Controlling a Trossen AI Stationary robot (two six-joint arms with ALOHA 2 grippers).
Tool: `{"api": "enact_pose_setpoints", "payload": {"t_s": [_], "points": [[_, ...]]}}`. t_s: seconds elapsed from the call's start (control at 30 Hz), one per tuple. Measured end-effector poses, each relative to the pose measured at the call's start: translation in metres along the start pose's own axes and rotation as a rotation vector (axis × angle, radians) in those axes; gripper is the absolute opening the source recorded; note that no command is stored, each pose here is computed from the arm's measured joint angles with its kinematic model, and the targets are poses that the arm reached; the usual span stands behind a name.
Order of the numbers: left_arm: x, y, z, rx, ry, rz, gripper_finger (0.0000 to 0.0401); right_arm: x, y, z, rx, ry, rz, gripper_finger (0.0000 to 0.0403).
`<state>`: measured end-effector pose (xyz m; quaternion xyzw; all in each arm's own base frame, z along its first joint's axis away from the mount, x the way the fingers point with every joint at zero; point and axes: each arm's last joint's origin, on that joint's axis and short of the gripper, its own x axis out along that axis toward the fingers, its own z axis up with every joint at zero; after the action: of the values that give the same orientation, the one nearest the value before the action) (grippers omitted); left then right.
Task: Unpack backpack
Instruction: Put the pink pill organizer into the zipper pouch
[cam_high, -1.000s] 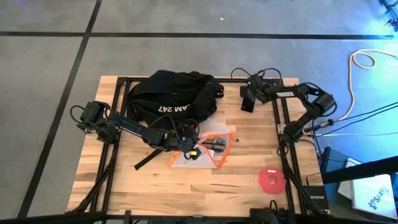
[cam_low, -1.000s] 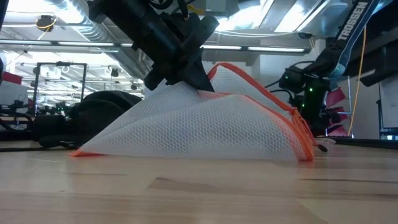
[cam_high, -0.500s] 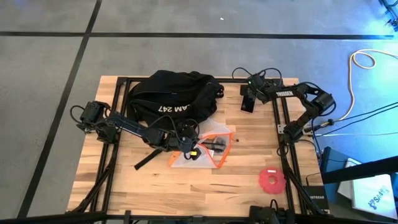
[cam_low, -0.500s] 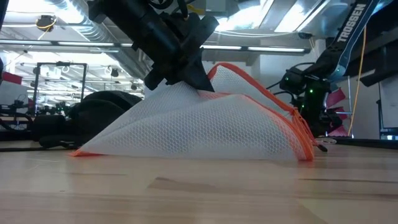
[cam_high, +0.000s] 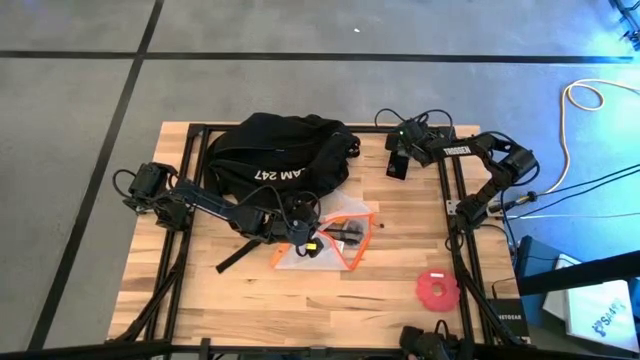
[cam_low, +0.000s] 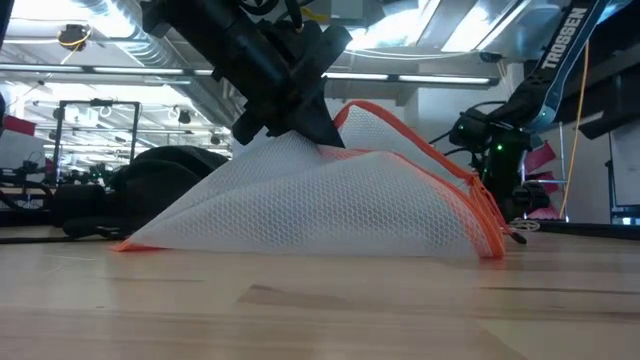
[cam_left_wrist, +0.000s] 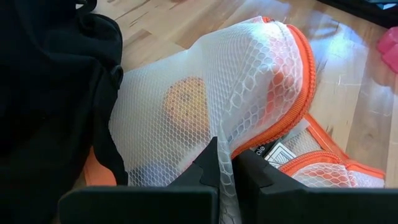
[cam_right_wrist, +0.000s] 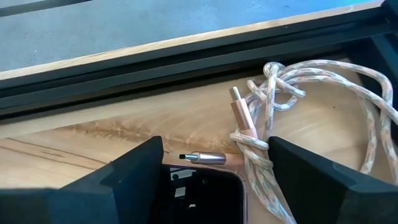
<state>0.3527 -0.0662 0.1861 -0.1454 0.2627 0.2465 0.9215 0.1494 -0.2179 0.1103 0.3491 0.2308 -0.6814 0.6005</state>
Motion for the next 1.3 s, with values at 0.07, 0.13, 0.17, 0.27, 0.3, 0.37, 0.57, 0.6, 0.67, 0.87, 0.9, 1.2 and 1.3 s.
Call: {"api": "enact_pose_setpoints", "payload": {"t_s": [0.07, 0.13, 0.17, 0.27, 0.3, 0.37, 0.57, 0.6, 0.67, 0.87, 0.9, 1.2, 1.3], "points": [[0.000, 0.000, 0.000, 0.000, 0.000, 0.000, 0.0000, 0.000, 0.000, 0.000, 0.000, -0.001, -0.003, 0.0277], [0.000, 0.000, 0.000, 0.000, 0.000, 0.000, 0.0000, 0.000, 0.000, 0.000, -0.001, -0.002, -0.003, 0.0277], [0.000, 0.000, 0.000, 0.000, 0.000, 0.000, 0.0000, 0.000, 0.000, 0.000, -0.001, -0.003, -0.004, 0.0277], [0.000, 0.000, 0.000, 0.000, 0.000, 0.000, 0.0000, 0.000, 0.000, 0.000, -0.001, -0.004, -0.005, 0.0277], [0.000, 0.000, 0.000, 0.000, 0.000, 0.000, 0.0000, 0.000, 0.000, 0.000, -0.001, -0.004, -0.005, 0.0277], [0.000, 0.000, 0.000, 0.000, 0.000, 0.000, 0.0000, 0.000, 0.000, 0.000, -0.001, -0.005, -0.006, 0.0277], [0.000, 0.000, 0.000, 0.000, 0.000, 0.000, 0.0000, 0.000, 0.000, 0.000, -0.001, -0.010, -0.008, 0.0277], [0.000, 0.000, 0.000, 0.000, 0.000, 0.000, 0.0000, 0.000, -0.001, 0.000, -0.001, -0.011, -0.008, 0.0277], [0.000, 0.000, 0.000, 0.000, 0.000, 0.000, 0.0000, 0.000, 0.000, 0.000, -0.004, -0.012, -0.009, 0.0277], [0.000, 0.000, 0.000, 0.000, 0.000, 0.000, 0.0000, -0.002, 0.002, -0.002, -0.038, -0.052, -0.041, 0.0277], [0.000, 0.000, 0.000, 0.000, 0.000, 0.000, 0.0000, -0.004, 0.003, -0.003, -0.050, -0.076, -0.057, 0.0277], [0.000, 0.000, 0.000, 0.000, 0.000, 0.000, 0.0000, -0.029, 0.034, -0.025, -0.101, -0.321, -0.100, 0.0277], [0.000, 0.000, 0.000, 0.000, 0.000, 0.000, 0.0000, -0.037, 0.040, -0.033, -0.083, -0.381, -0.108, 0.0277]]}}
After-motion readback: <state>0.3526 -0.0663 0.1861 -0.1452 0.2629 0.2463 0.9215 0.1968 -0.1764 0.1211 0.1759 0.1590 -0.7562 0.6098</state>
